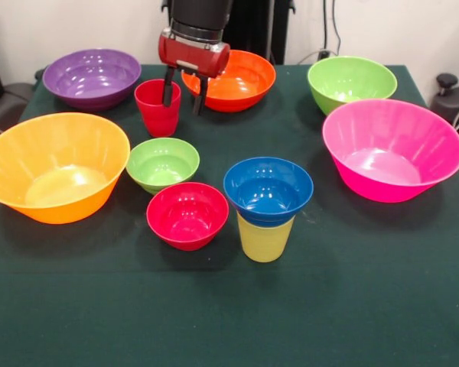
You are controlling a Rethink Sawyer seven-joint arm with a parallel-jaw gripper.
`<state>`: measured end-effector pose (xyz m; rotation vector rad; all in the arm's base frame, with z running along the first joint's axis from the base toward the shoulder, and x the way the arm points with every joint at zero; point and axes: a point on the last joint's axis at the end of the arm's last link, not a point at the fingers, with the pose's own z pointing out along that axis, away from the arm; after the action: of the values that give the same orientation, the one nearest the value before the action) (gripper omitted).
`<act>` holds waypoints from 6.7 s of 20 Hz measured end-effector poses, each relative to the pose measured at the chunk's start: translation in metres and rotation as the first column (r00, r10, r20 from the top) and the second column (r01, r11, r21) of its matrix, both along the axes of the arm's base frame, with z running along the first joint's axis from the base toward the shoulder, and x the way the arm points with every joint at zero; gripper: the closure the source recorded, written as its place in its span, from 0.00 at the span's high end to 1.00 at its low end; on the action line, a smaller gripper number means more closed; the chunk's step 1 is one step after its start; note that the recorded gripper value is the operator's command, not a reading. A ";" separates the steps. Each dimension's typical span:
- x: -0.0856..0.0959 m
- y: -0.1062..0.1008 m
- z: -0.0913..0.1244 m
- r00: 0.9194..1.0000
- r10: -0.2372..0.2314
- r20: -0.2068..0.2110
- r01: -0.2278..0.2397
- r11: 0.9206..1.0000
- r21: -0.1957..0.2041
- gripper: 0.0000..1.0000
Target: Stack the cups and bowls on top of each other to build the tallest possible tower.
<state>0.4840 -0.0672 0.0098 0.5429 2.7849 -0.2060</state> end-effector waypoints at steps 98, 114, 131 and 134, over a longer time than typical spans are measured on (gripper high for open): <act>-0.106 -0.013 -0.035 0.996 0.081 -0.038 -0.079 0.995 0.063 1.00; -0.087 -0.027 -0.034 0.996 0.090 0.019 -0.090 0.995 0.033 1.00; -0.068 -0.035 -0.034 0.991 0.127 0.051 -0.127 0.992 0.004 0.00; -0.067 -0.035 -0.034 0.990 0.129 0.052 -0.129 0.992 0.003 0.00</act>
<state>0.4169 -0.1020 -0.0238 0.3628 2.7589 -0.1523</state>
